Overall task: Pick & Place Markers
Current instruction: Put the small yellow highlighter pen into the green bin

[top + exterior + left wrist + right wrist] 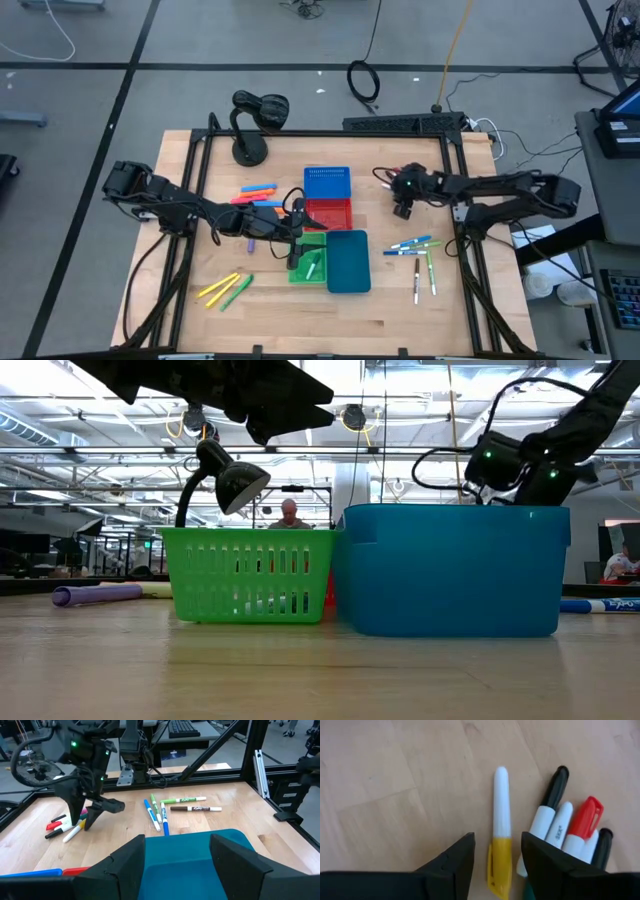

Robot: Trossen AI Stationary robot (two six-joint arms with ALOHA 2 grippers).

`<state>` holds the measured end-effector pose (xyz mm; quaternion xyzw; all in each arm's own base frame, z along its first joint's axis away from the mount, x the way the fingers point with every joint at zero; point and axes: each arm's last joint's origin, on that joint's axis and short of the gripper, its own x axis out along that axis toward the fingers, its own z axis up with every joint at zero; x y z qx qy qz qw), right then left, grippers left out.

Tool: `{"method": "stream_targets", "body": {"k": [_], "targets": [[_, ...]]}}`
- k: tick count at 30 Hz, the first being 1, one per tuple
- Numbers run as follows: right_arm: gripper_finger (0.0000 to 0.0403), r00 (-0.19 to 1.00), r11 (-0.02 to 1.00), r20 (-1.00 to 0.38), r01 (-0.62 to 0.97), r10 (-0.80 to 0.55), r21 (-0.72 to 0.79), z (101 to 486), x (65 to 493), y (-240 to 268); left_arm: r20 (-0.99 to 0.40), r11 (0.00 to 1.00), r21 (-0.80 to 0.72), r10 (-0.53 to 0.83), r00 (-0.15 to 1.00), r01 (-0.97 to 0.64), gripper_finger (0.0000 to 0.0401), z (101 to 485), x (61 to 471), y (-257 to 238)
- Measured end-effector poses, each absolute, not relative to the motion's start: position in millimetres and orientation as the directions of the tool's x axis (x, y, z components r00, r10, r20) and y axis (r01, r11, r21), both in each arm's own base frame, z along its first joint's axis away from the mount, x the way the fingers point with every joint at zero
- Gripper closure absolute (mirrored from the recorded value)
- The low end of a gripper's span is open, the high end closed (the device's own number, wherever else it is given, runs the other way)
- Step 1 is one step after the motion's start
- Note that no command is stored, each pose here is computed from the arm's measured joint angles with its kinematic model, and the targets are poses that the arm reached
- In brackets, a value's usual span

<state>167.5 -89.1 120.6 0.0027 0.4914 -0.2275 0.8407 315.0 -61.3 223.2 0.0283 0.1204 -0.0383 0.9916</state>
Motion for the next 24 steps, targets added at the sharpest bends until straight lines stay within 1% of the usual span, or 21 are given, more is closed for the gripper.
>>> {"method": "stream_targets", "body": {"k": [6, 13, 18, 21, 24], "targets": [[0.0248, 0.376, 0.89, -0.853, 0.412, -0.363, -0.197, 112, 169, -90, -0.246, 0.995, 0.048, -0.069, 0.967, 0.083, 0.0173, 223, 315, -61], [0.0248, 0.39, 0.9, -0.883, 0.429, -0.262, -0.077, 109, 167, -86, -0.245, 0.995, 0.048, -0.069, 0.967, 0.083, 0.0173, 223, 315, -61], [0.0248, 0.347, 0.897, -0.905, 0.435, -0.244, -0.075, 107, 163, -84, -0.245, 0.995, 0.048, -0.069, 0.967, 0.083, 0.0173, 223, 315, -61], [0.0259, 0.315, 0.886, -0.911, 0.453, -0.268, -0.104, 106, 161, -84, -0.245, 0.995, 0.048, -0.069, 0.967, 0.083, 0.0173, 223, 315, -61], [0.0284, 0.298, 0.876, -0.915, 0.47, -0.273, -0.108, 105, 160, -84, -0.245, 0.995, 0.047, -0.069, 0.967, 0.083, 0.0173, 223, 315, -61]]}}
